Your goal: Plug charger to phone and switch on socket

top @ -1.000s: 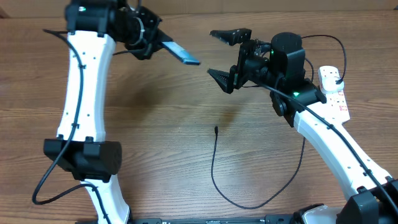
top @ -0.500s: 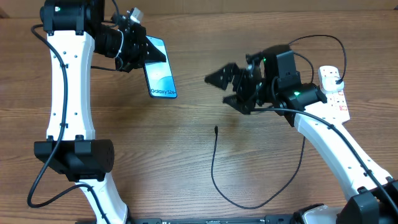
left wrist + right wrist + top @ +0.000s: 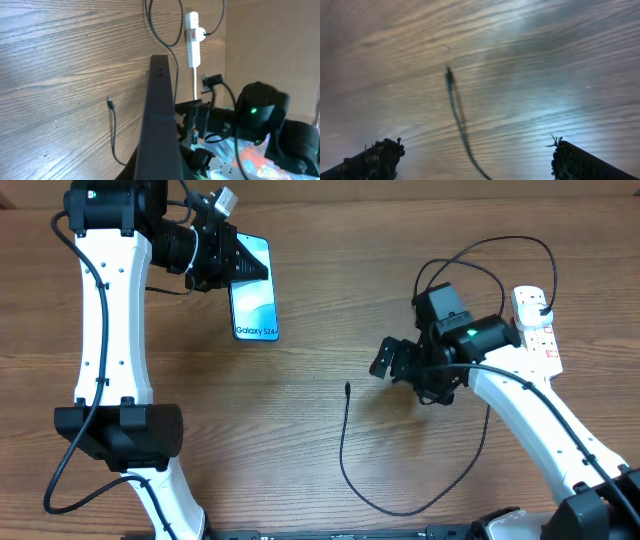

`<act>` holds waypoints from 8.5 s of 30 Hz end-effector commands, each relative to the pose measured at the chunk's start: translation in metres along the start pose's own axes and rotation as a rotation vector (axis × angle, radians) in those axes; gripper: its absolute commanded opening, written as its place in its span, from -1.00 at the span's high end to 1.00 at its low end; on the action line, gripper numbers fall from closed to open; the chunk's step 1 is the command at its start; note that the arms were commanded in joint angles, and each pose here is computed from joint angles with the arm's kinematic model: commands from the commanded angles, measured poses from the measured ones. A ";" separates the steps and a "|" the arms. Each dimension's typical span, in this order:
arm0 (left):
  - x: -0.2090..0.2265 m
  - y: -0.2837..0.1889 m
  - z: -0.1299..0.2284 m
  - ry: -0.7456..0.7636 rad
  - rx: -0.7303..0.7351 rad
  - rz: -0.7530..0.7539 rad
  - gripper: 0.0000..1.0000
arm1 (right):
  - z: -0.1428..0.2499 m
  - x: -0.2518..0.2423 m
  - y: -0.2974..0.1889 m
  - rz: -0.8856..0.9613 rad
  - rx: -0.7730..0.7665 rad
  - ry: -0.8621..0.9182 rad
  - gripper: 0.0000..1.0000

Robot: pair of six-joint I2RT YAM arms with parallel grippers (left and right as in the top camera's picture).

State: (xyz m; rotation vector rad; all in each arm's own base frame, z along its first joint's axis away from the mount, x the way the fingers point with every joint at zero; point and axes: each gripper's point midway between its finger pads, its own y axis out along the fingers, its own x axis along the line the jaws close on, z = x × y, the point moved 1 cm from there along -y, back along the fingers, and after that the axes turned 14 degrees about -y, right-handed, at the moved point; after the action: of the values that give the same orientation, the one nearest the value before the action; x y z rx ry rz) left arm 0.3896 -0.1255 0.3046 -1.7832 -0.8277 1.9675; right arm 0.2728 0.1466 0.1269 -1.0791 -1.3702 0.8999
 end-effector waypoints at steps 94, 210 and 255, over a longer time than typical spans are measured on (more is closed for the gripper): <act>-0.037 -0.042 -0.020 0.210 -0.100 0.311 0.92 | 0.014 0.041 0.148 0.196 0.085 -0.158 0.44; -0.063 -0.059 -0.073 0.033 -0.240 0.381 0.92 | -0.078 0.252 -0.131 -1.551 -0.284 -0.479 0.93; -0.066 -0.049 -0.072 0.002 -0.235 0.359 0.92 | -0.087 0.246 -0.128 -1.533 -0.291 -0.452 0.92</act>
State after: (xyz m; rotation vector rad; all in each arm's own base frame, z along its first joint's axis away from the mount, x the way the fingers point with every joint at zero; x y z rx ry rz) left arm 0.4702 -0.1124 0.3723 -2.1681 -0.8450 2.1669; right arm 0.3500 0.3402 0.3179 0.2168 -2.1117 -0.2202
